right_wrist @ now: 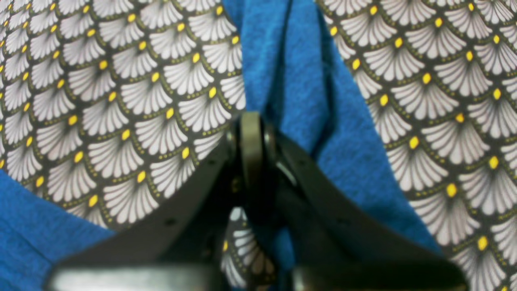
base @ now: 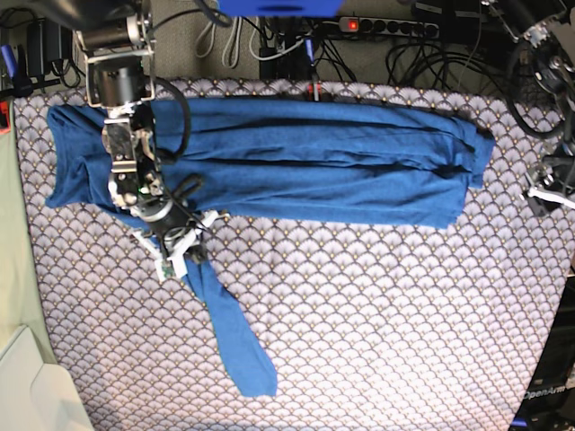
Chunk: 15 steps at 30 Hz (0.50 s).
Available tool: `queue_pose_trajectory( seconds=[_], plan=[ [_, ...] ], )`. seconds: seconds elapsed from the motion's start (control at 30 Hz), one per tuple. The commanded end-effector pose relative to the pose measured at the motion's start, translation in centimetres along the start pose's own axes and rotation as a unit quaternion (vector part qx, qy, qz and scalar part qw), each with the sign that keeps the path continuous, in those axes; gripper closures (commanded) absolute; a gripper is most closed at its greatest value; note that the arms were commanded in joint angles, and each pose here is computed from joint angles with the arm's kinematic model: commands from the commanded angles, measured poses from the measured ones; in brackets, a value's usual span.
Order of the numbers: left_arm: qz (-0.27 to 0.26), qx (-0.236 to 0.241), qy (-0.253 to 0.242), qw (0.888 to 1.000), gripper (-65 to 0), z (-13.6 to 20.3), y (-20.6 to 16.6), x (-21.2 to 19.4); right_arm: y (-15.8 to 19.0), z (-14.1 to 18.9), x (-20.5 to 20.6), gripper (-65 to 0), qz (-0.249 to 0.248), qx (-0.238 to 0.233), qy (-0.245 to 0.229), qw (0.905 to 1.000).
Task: Fold the T-shirt properly
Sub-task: 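Lift the sleeve with the right gripper and drag it across the folded shirt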
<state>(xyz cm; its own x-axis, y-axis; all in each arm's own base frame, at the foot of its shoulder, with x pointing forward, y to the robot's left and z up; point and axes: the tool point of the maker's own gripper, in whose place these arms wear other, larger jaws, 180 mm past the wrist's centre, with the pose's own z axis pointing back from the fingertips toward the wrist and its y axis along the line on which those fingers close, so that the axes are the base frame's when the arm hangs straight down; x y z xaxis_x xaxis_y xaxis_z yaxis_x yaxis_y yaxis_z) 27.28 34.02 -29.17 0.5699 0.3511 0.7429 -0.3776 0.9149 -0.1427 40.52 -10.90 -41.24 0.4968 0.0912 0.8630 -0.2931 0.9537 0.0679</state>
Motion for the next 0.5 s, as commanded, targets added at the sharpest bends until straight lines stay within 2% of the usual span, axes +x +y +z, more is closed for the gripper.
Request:
queue_pose_trajectory(
  seconds=[0.0, 0.23, 0.47],
  plan=[
    [-0.007, 0.000, -0.028, 1.000, -25.1, 0.5, 0.0, 1.8, -0.2, 0.3, 3.1, 0.0, 0.007, -0.002, -0.047, 0.9989],
    [-0.007, 0.000, -0.028, 1.000, -25.1, 0.5, 0.0, 1.8, 2.2, 4.1, 5.8, 0.0, 0.032, 0.010, -0.106, 0.9938],
    [-0.007, 0.000, -0.029, 1.000, -25.2, 0.5, 0.0, 1.8, 7.8, 8.7, 5.0, 0.0, 0.050, 0.059, -0.128, 0.9887]
  ],
)
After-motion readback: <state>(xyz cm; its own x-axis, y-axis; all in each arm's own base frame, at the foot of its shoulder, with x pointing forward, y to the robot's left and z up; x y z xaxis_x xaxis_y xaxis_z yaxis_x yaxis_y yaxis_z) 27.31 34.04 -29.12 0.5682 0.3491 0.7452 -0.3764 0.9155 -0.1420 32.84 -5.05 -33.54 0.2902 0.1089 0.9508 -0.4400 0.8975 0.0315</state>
